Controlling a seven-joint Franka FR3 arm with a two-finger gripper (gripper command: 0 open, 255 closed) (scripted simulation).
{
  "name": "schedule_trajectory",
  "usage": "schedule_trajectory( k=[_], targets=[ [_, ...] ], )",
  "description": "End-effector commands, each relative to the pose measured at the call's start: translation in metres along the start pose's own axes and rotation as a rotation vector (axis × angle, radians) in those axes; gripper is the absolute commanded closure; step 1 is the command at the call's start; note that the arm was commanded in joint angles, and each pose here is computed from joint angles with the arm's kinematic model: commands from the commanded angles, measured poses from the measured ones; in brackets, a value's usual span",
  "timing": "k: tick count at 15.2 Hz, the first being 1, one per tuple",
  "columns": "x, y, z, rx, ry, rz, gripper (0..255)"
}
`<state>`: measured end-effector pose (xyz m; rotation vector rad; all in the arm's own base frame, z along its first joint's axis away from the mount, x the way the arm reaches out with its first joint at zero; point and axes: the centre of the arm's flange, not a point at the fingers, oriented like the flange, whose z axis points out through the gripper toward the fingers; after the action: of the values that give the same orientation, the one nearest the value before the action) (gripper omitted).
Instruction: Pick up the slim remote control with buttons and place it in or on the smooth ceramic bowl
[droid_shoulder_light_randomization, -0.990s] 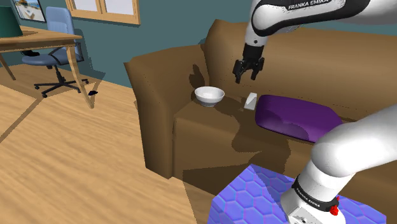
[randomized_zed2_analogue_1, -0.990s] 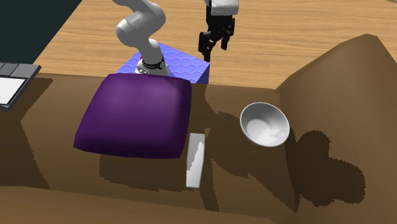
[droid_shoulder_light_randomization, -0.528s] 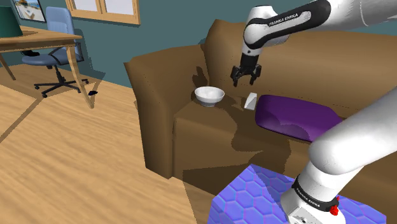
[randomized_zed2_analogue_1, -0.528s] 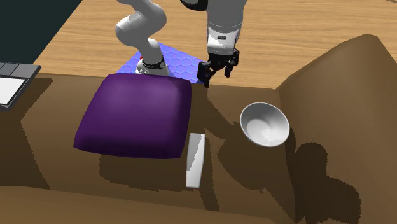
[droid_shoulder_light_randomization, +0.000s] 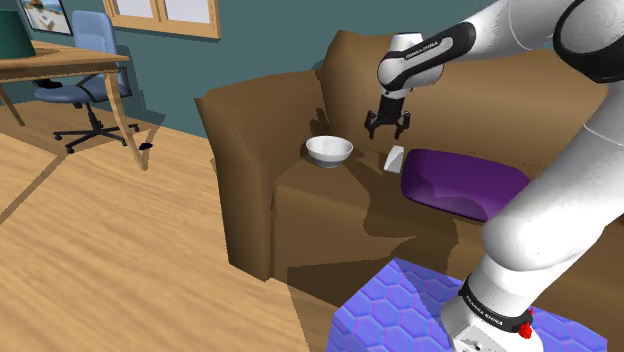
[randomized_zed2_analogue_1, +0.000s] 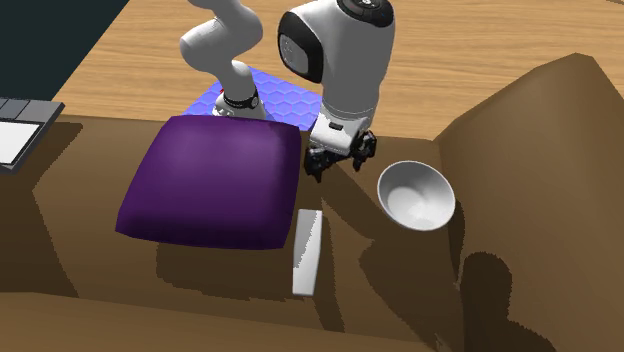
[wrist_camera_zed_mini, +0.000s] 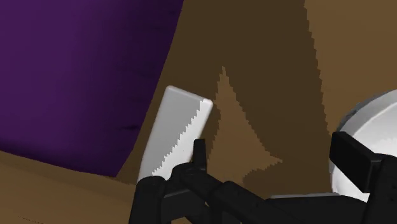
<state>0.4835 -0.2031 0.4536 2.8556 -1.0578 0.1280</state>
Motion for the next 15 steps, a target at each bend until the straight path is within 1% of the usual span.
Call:
schedule_trajectory(
  k=[1, 7, 12, 13, 15],
  targets=[
    [0.016, 0.012, 0.016, -0.004, 0.000, 0.065, 0],
    [0.063, 0.054, 0.063, -0.015, -0.003, 0.254, 0],
    [0.095, 0.097, 0.101, -0.024, -0.005, 0.412, 0],
    [0.098, 0.101, 0.105, -0.025, -0.005, 0.428, 0],
    [0.098, 0.101, 0.116, -0.025, -0.005, 0.428, 0]
  ],
)
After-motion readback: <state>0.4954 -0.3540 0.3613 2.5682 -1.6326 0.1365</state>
